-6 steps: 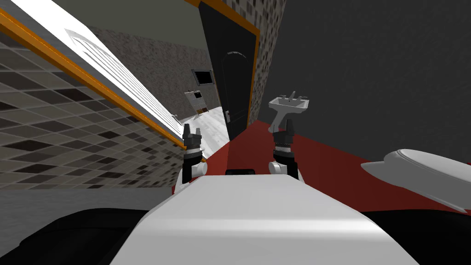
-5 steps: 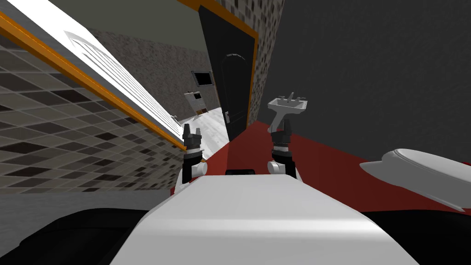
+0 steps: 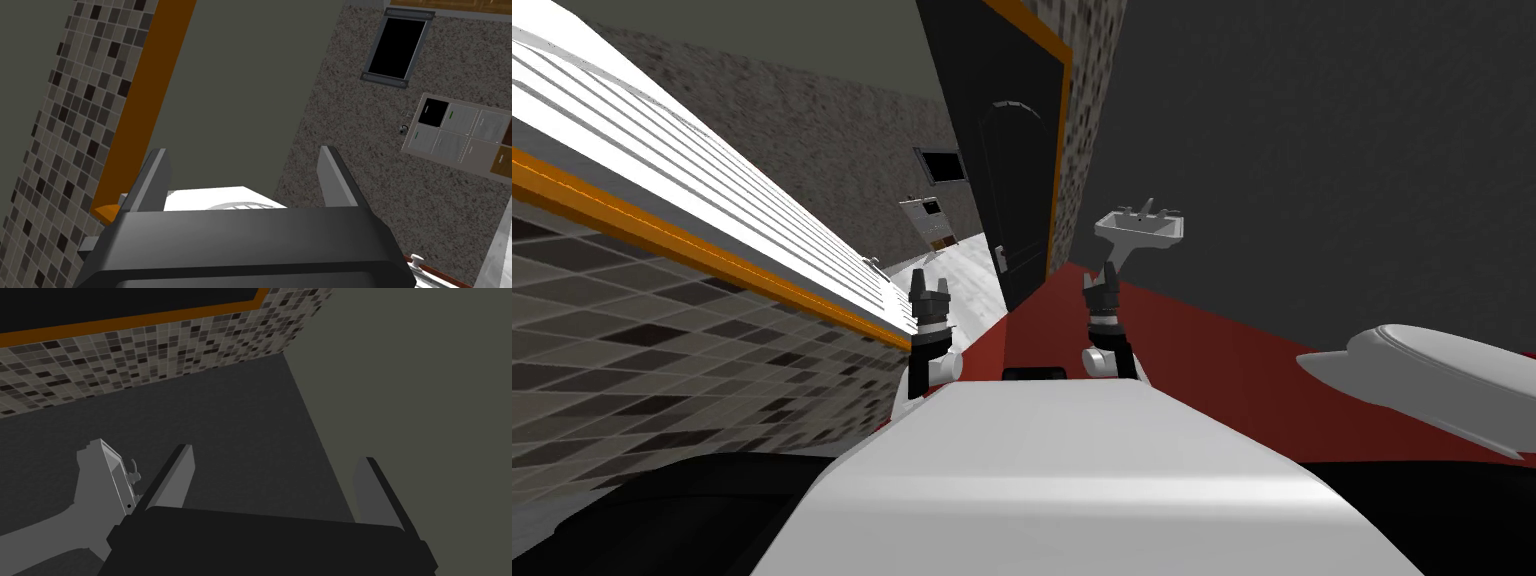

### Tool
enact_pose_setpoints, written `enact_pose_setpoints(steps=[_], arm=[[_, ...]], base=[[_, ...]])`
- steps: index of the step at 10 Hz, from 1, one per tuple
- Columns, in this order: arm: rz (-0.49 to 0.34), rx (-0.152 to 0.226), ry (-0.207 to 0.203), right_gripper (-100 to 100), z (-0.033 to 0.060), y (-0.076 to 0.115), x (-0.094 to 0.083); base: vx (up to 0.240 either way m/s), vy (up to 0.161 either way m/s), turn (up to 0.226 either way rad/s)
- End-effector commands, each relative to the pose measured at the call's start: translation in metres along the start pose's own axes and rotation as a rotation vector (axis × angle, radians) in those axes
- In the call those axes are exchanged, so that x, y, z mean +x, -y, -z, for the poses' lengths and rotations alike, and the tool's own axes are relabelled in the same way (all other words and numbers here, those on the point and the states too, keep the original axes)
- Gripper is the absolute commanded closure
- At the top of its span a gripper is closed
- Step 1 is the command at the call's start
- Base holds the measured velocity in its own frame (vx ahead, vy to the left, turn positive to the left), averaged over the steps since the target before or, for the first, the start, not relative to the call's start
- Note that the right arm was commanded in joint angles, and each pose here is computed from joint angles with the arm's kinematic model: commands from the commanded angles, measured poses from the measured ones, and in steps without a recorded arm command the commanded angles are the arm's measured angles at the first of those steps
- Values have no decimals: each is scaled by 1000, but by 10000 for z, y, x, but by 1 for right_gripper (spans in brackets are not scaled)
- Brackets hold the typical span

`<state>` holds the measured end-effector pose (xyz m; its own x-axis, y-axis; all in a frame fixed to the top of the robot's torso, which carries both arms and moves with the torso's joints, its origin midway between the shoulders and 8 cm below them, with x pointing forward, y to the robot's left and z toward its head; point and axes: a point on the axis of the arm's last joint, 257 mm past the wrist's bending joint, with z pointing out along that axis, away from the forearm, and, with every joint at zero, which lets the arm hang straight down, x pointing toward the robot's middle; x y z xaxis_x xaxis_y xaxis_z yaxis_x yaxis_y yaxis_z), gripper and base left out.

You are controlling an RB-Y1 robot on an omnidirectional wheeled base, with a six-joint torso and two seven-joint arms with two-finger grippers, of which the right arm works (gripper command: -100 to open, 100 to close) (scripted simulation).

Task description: Push the door open

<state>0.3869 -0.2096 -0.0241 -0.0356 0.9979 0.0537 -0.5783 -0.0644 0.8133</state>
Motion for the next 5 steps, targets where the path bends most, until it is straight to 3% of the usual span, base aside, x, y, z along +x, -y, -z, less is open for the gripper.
enact_pose_setpoints(steps=[1, 5], arm=[[-26, 11, -22, -100, -19, 95, 114], [-114, 58, -108, -100, -41, 387, 565]], base=[[110, 6, -42], [122, 2, -72]])
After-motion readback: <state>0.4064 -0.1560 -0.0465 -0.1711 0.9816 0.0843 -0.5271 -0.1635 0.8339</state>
